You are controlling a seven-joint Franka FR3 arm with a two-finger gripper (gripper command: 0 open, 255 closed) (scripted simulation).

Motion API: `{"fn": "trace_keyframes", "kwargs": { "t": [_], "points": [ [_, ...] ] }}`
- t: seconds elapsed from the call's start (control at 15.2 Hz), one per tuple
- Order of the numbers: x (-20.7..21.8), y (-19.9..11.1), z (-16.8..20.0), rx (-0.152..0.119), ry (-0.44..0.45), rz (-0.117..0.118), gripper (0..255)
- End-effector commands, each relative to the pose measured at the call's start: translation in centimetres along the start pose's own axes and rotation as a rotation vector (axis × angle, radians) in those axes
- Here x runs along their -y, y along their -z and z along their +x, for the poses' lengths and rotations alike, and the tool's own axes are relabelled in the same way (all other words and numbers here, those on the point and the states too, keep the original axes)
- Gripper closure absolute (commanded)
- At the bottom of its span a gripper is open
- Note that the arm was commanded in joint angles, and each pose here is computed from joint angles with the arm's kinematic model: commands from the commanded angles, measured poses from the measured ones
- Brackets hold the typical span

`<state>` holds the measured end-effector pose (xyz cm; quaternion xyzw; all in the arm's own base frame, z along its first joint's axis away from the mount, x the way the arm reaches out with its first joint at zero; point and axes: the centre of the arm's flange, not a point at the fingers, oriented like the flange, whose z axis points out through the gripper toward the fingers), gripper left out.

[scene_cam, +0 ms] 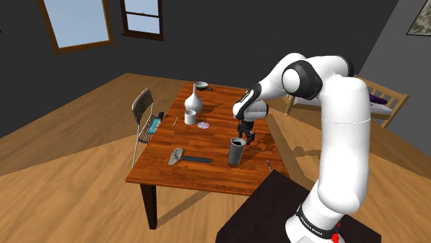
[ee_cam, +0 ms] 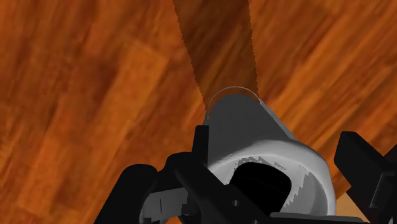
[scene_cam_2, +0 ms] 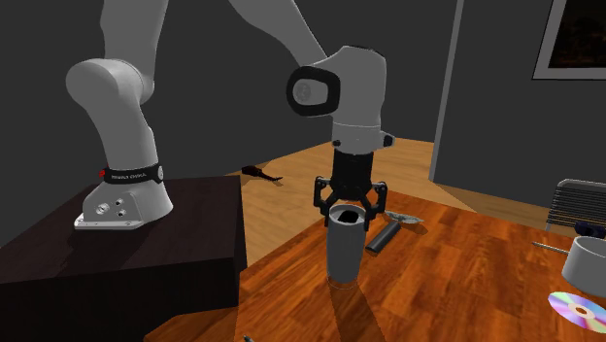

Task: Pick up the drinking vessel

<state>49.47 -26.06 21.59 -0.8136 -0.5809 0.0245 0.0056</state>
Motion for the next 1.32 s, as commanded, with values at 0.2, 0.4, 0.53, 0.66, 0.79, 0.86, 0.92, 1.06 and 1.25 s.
{"fn": "trace_keyframes", "kwargs": {
  "t": [0.2,0.4,0.53,0.66,0.79,0.86,0.92,1.06,1.25],
  "points": [
    [0.1,0.3,0.2,0.000,0.002,0.004,255],
    [0.1,1.9,0.1,0.000,0.002,0.004,255],
    [0.2,2.9,0.1,0.000,0.002,0.004,255],
    [0.2,4.0,0.1,0.000,0.002,0.004,255],
    [0.2,5.0,0.0,0.000,0.002,0.004,255],
    [0.3,5.6,0.0,0.000,0.002,0.004,255],
    [0.3,6.1,0.0,0.000,0.002,0.004,255],
    [0.3,7.2,0.0,0.000,0.002,0.004,255],
    [0.4,7.8,-0.1,0.000,0.002,0.004,255]
  ]
}}
